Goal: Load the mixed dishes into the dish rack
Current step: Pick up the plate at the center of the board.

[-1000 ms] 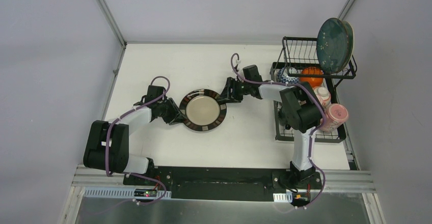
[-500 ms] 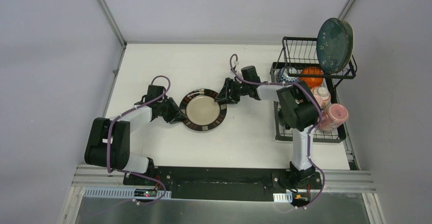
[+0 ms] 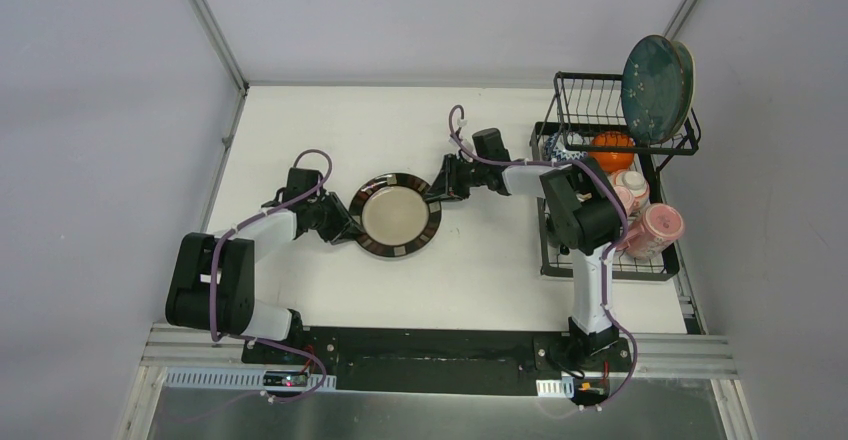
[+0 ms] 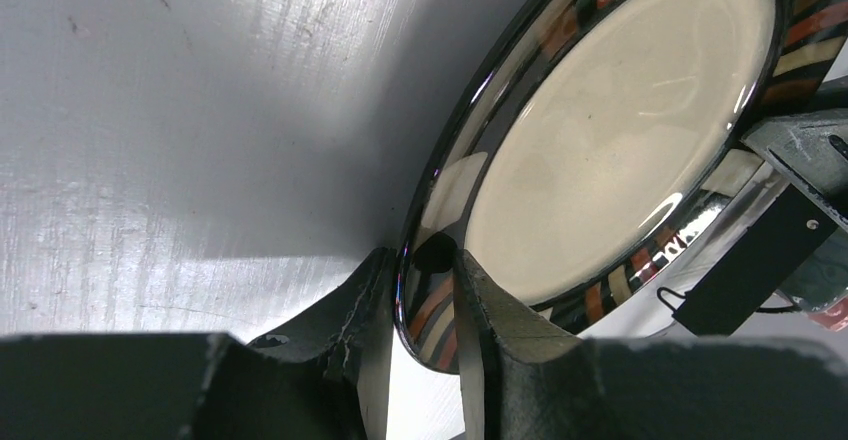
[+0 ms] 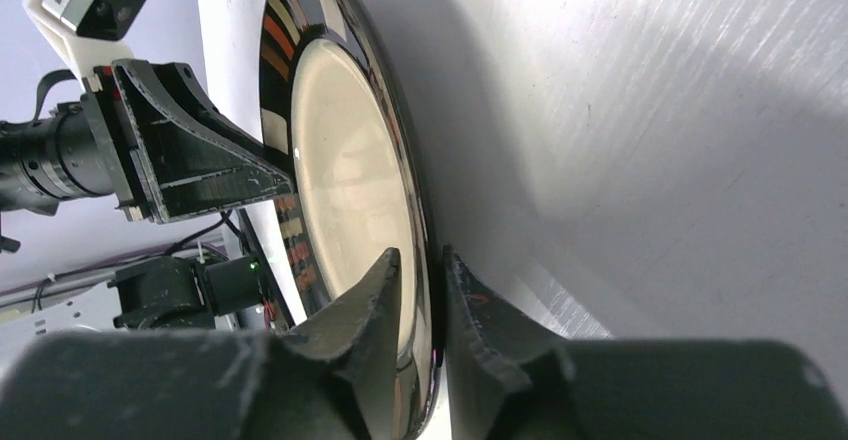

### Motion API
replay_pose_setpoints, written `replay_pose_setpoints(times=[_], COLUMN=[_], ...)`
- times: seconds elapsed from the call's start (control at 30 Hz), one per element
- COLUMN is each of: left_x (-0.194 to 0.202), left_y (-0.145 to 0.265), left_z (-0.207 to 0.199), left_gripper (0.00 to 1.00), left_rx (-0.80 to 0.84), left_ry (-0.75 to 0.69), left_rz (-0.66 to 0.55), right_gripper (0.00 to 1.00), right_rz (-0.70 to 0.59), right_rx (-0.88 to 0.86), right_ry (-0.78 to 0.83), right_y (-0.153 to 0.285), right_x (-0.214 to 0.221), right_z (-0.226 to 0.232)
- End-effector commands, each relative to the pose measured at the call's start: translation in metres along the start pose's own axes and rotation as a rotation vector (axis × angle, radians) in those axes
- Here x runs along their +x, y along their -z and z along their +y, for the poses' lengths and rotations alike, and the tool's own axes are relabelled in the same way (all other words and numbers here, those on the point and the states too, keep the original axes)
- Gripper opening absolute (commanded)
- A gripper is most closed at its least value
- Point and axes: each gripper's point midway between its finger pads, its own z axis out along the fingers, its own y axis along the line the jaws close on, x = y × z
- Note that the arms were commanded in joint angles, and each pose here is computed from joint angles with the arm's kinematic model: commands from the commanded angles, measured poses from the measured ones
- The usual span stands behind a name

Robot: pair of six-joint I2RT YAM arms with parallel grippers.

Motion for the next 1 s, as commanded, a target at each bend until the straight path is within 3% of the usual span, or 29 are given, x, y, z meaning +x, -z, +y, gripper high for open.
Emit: replay_pose_setpoints(times=[0.0, 0.17, 0.3, 0.47, 0.67, 0.83, 0.9, 0.97], left_x=[-0.01, -0.01, -0.009, -0.011, -0.014, -0.016, -0.016, -0.018], left_y=[0.007, 0.01, 0.013, 0.02, 0.03, 0.031, 0.029, 0.028], left_z=[-0.023, -0.029, -0.044, -0.061, -0.075, -0.075, -0.069, -0.065], left_gripper=[0.26, 0.26, 0.19, 0.03, 0.0, 0.0, 0.05, 0.09], left_rx=[0.087, 0.109, 0.189, 0.27, 0.354, 0.341, 0.297, 0.27], left_ry=[-0.021, -0.03, -0.057, -0.092, -0.131, -0.11, -0.086, -0.07], left_rz=[-0.048, -0.046, -0.033, -0.031, -0.08, -0.085, -0.082, -0.093], right_gripper=[0.2, 0.15, 0.24, 0.29, 0.3, 0.11, 0.0, 0.0], right_rz=[0.044, 0.044, 0.055, 0.041, 0.048, 0.032, -0.007, -0.069], right_rx=[-0.186, -0.258, -0.386, -0.385, -0.355, -0.34, -0.327, -0.293], right_ry=[0.14, 0.184, 0.247, 0.246, 0.206, 0.198, 0.212, 0.206], right_y=[0.002, 0.011, 0.021, 0.023, 0.015, 0.015, 0.021, 0.029], right_x=[0.002, 0.004, 0.011, 0.009, 0.006, 0.002, -0.004, -0.016], right_z=[0.064, 0.082, 0.105, 0.11, 0.103, 0.103, 0.109, 0.111])
